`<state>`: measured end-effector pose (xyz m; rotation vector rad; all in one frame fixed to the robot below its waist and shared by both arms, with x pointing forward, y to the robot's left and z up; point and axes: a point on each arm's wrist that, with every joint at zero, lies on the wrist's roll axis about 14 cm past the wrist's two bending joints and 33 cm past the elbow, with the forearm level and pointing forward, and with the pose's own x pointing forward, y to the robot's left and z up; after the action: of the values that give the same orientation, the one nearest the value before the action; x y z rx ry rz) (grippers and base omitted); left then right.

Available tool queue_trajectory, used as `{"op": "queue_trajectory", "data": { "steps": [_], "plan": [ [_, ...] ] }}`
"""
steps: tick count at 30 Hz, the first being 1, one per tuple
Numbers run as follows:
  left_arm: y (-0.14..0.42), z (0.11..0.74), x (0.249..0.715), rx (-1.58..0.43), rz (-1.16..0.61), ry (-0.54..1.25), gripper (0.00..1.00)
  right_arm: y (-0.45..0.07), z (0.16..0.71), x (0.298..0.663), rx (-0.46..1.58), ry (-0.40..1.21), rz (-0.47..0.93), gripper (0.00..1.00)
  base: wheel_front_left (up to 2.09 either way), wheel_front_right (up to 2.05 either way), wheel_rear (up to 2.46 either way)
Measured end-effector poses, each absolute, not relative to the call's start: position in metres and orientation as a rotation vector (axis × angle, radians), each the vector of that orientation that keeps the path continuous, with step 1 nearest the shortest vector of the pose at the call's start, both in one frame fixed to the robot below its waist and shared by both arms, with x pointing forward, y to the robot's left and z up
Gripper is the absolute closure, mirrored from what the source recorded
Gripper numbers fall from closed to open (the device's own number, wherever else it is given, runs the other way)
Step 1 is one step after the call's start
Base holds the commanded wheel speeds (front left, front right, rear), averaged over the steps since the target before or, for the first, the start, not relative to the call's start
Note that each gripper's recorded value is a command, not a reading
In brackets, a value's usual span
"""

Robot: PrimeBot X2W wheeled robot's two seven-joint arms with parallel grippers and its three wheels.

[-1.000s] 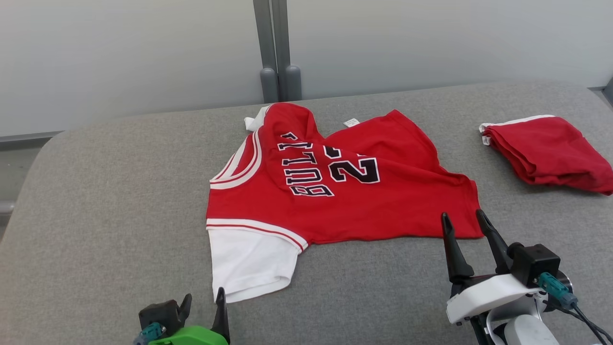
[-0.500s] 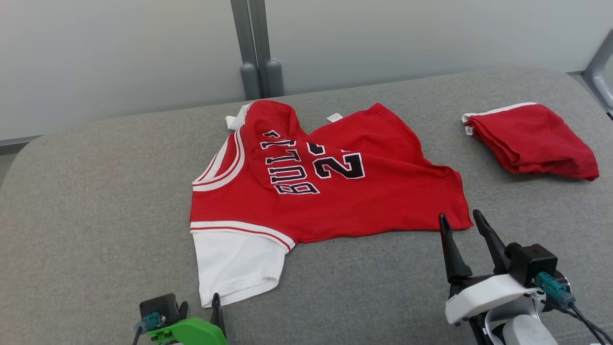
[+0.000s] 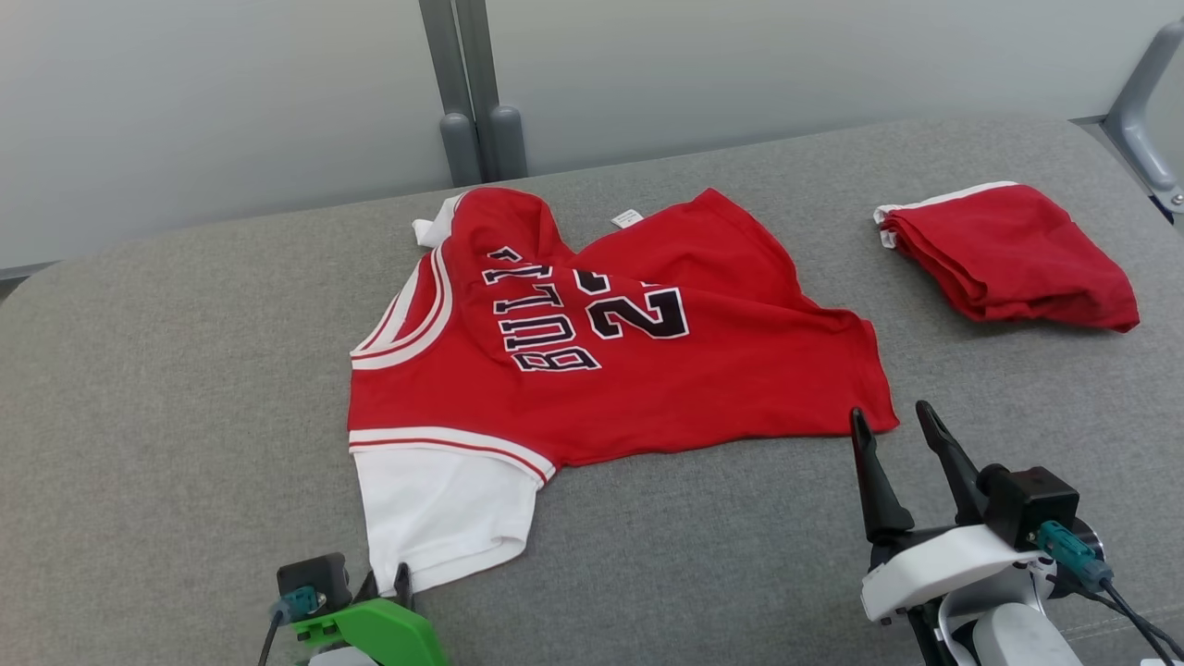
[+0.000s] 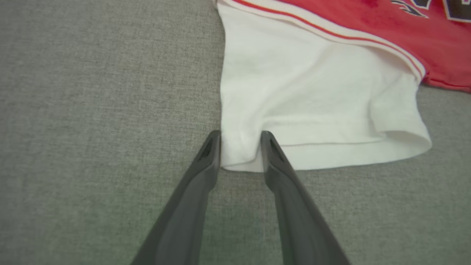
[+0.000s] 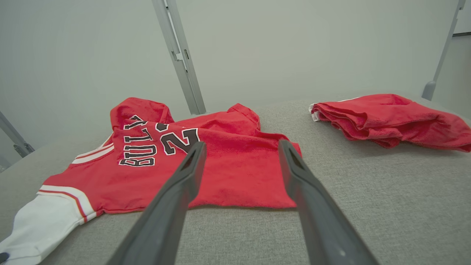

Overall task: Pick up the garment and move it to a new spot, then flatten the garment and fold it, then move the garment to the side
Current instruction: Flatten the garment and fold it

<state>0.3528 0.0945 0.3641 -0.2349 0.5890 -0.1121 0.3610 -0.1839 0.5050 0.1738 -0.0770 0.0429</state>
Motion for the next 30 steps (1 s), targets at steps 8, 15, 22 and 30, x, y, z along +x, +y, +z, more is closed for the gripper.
{"op": "queue_trajectory", "data": {
  "steps": [8,15,22,30],
  "plan": [
    [0.090,0.379,0.363,-0.267,-0.131,0.503,1.00,-0.201,0.482,0.358,0.164,-0.007,-0.010,0.00,0.00,0.00,0.00],
    [0.100,0.412,0.376,-0.300,-0.120,0.344,1.00,-0.224,0.452,0.357,0.146,0.090,-0.083,0.00,0.00,0.00,0.00],
    [0.127,0.429,0.366,-0.311,-0.053,0.267,1.00,-0.227,0.438,0.367,0.148,0.135,-0.101,0.00,0.00,0.00,0.00],
    [0.138,0.441,0.353,-0.327,-0.019,0.248,1.00,-0.214,0.416,0.386,0.159,0.239,-0.073,0.00,0.00,0.00,0.00]
  ]
}}
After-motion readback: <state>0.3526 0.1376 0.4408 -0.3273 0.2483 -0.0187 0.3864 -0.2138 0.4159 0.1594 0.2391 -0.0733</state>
